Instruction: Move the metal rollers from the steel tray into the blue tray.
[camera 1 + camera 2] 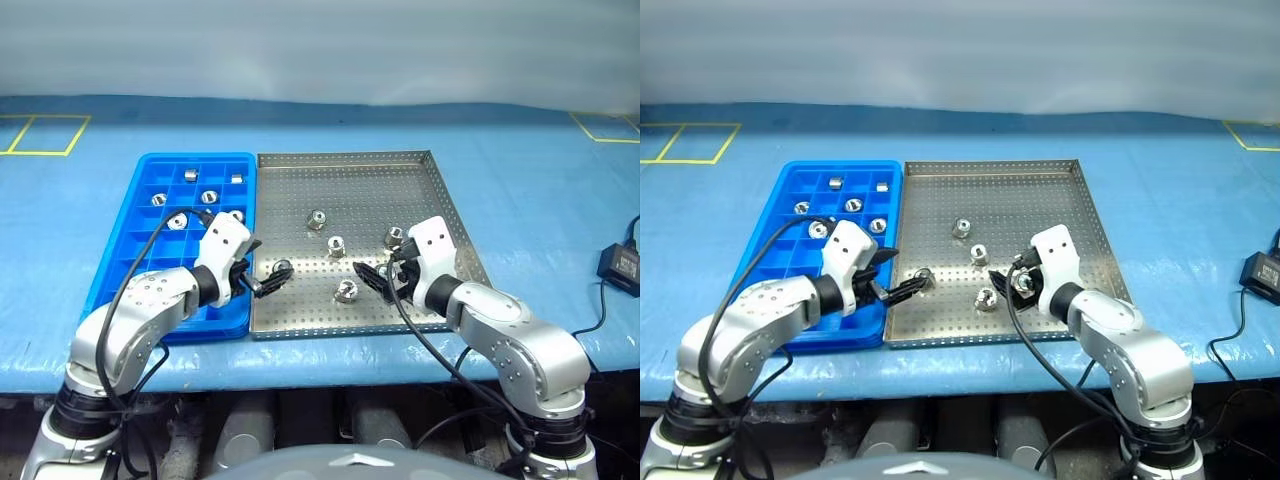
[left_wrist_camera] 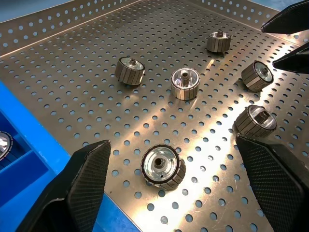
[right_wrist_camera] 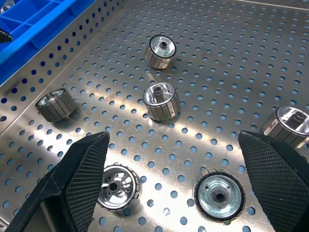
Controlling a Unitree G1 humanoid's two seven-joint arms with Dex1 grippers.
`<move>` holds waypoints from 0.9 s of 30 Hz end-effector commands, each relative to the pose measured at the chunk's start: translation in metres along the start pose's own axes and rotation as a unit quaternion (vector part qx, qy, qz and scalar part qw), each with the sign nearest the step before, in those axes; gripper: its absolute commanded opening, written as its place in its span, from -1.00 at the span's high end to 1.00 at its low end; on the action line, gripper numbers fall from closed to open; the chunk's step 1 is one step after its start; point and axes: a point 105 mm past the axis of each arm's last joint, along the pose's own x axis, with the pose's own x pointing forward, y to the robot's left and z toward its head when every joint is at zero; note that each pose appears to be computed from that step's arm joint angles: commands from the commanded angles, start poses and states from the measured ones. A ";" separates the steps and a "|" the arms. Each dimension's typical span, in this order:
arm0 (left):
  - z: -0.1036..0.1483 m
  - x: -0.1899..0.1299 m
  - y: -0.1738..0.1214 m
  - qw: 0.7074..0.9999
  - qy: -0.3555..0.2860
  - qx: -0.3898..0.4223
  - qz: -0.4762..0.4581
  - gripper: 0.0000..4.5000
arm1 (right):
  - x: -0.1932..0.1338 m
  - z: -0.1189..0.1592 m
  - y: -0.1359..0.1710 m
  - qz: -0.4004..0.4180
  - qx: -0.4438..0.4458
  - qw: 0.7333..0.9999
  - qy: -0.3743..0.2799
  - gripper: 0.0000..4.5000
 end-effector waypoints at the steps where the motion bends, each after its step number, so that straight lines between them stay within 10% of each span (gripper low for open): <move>1: 0.014 -0.005 0.006 0.999 -0.028 0.020 0.027 -1.00 | -0.003 0.007 0.003 -0.006 -0.015 1.000 -0.017 -0.99; 27: 0.006 -0.002 0.002 0.996 0.004 0.088 0.009 -1.00 | -0.005 0.000 -0.001 -0.024 -0.020 0.999 -0.001 -0.99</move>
